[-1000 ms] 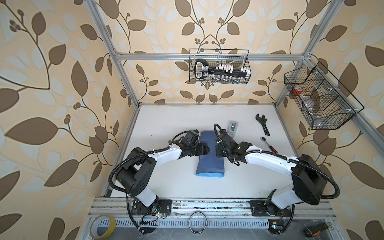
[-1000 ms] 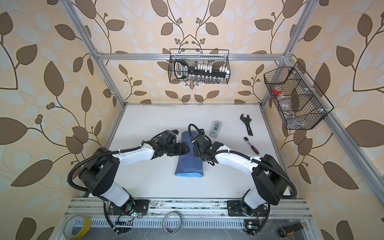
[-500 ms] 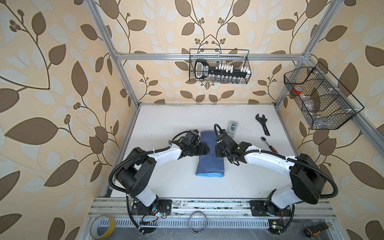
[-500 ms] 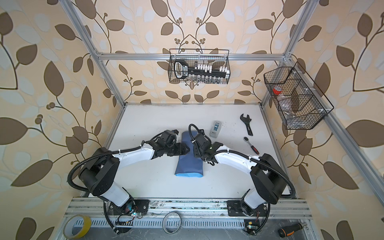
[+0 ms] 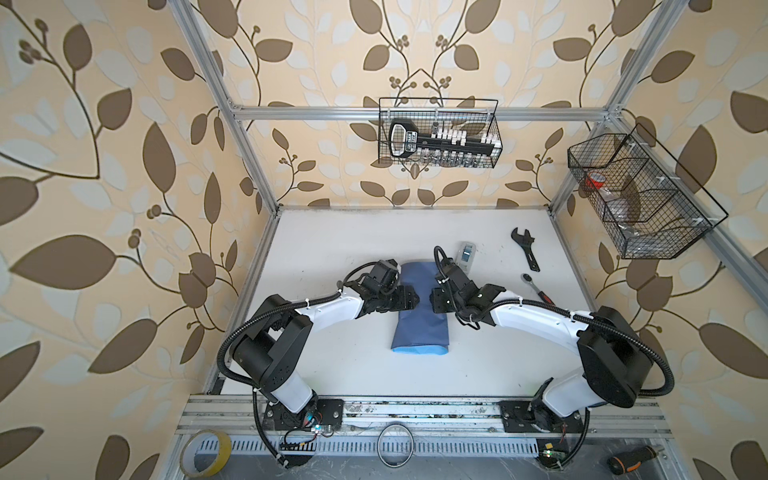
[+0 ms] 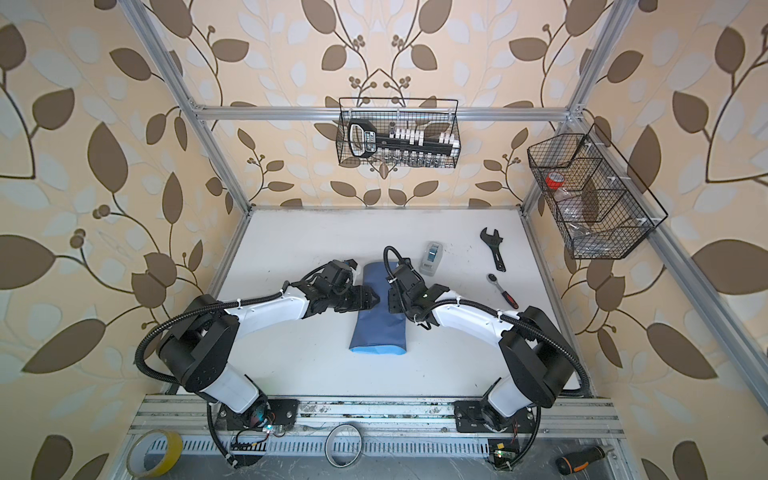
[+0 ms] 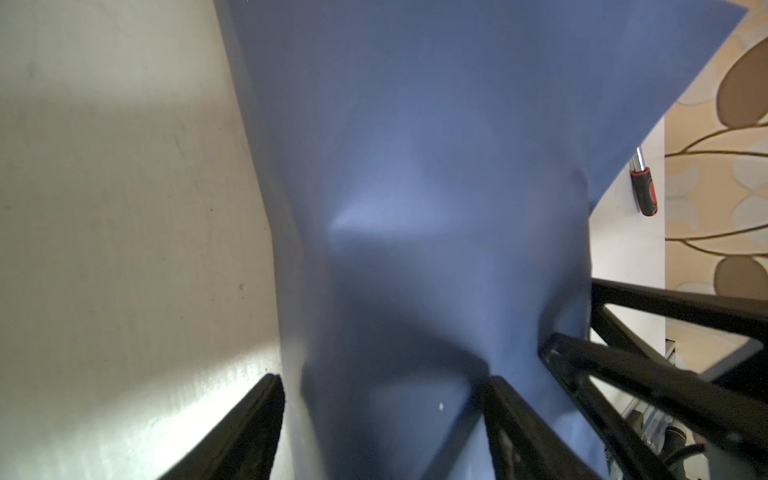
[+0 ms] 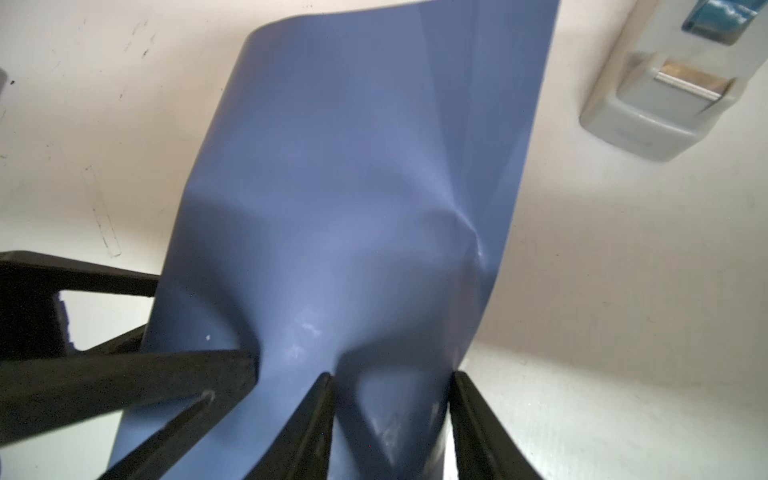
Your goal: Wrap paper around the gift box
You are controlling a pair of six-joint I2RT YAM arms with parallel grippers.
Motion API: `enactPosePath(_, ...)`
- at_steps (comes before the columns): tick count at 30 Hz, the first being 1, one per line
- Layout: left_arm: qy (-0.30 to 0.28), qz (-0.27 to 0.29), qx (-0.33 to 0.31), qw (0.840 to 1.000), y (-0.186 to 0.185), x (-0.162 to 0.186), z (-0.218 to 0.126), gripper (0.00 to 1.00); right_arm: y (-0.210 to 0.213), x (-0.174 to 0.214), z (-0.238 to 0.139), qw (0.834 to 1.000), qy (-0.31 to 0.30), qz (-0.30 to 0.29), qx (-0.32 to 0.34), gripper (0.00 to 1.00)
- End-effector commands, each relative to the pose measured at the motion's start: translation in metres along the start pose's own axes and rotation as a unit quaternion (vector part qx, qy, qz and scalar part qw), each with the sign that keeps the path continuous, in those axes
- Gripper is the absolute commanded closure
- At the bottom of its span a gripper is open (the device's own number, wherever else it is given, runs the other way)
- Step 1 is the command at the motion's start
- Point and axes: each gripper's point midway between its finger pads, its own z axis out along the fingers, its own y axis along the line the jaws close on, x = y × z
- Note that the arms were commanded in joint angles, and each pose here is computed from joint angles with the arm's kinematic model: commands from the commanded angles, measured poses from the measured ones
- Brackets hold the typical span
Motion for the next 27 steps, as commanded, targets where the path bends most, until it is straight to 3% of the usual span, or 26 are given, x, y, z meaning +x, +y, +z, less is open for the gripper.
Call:
enactPosePath(1,0.097,-0.004,-0.127,0.987,0.065,0.062,0.008,0.24,-0.003,0.016,0.009,1.0,0.025,0.007,-0.007,0.54)
enactPosePath(27,0.094,-0.005,-0.126,0.988,0.064,0.058,0.008,0.24,0.005,0.027,0.032,0.99,0.054,0.086,-0.102,0.46)
